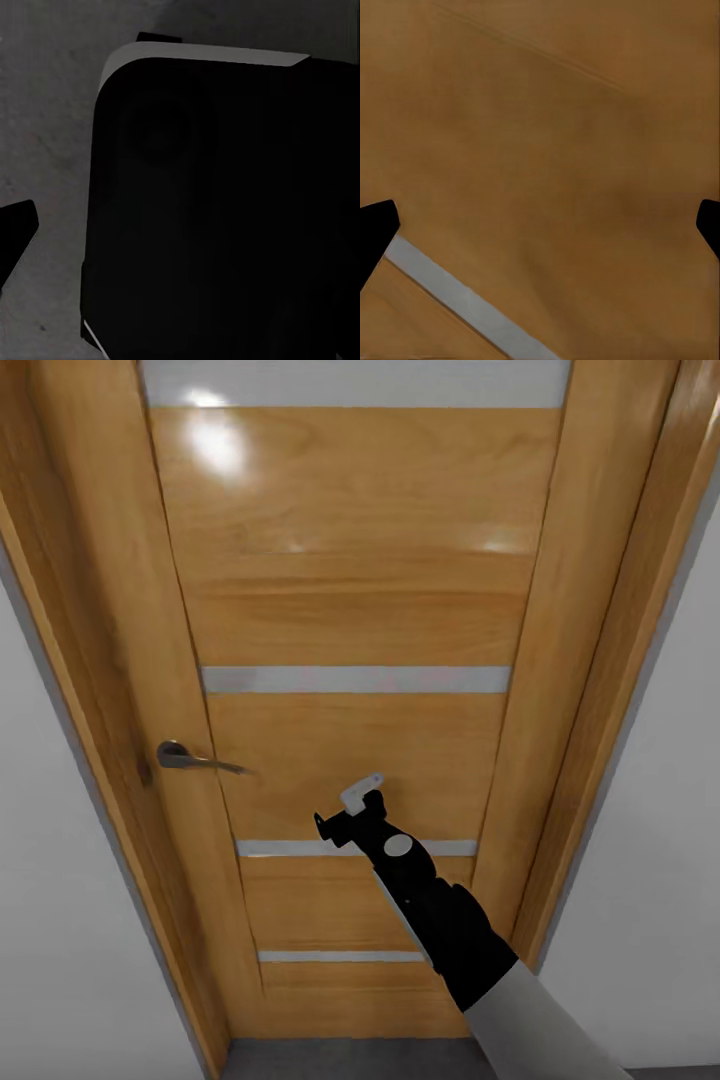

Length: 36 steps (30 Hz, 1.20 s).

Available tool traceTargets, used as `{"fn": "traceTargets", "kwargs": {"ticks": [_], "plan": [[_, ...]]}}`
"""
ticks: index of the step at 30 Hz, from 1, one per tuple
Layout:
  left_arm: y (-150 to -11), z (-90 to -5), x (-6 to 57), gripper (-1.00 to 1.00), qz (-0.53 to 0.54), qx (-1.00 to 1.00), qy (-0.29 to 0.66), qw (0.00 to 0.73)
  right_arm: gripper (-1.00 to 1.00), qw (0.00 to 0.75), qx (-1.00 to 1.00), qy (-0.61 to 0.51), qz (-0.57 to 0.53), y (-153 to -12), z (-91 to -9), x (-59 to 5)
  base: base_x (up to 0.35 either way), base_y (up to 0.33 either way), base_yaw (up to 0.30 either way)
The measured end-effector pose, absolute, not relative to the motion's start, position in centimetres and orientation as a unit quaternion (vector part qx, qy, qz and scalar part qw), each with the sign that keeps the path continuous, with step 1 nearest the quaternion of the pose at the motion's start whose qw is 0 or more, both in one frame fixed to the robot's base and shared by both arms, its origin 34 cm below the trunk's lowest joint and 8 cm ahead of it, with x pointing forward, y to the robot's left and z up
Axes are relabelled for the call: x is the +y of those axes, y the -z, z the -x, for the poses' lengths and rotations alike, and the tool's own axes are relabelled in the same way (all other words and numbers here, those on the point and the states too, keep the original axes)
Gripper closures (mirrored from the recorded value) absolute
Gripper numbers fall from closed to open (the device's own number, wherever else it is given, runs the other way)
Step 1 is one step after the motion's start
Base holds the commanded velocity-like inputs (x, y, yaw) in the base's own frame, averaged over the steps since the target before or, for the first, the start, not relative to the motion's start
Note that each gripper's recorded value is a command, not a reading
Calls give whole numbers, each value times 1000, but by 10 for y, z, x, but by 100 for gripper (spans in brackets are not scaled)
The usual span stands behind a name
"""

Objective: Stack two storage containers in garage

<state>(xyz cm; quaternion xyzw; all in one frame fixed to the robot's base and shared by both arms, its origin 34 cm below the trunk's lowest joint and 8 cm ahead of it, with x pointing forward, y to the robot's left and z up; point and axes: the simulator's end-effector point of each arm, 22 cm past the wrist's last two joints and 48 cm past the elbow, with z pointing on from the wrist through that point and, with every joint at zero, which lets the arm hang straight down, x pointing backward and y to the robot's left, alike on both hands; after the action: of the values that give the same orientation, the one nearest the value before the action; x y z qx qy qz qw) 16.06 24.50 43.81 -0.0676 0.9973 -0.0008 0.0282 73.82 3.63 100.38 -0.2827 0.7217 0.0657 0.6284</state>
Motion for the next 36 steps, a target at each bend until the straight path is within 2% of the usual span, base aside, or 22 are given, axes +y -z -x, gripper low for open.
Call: {"fn": "traceTargets", "kwargs": {"ticks": [13, 18, 20, 27, 31, 36], "plan": [[-438, -161, 245, -100, 68, 997, 1, 28, -100, 622, 722, -66, 296, -994, -734, 45, 295, 0, 0], [-438, -161, 245, -100, 68, 997, 1, 28, -100, 593, 729, -16, 342, -953, -772, 40, 112, 0, 0], [-438, -161, 245, -100, 68, 997, 1, 28, -100, 587, 736, 2, 336, -952, -803, 17, 117, 0, 0], [-438, -161, 245, -100, 68, 997, 1, 29, -100, 596, 733, 20, 327, -971, -824, 2, 129, 0, 0], [-438, -161, 245, -100, 68, 997, 1, 29, -100, 637, 700, 13, 322, -1008, -826, 13, 241, 0, 0], [-438, -161, 246, -100, 68, 997, 0, 29, -100, 654, 689, 24, 311, -1020, -830, 9, 305, 0, 0]]}}
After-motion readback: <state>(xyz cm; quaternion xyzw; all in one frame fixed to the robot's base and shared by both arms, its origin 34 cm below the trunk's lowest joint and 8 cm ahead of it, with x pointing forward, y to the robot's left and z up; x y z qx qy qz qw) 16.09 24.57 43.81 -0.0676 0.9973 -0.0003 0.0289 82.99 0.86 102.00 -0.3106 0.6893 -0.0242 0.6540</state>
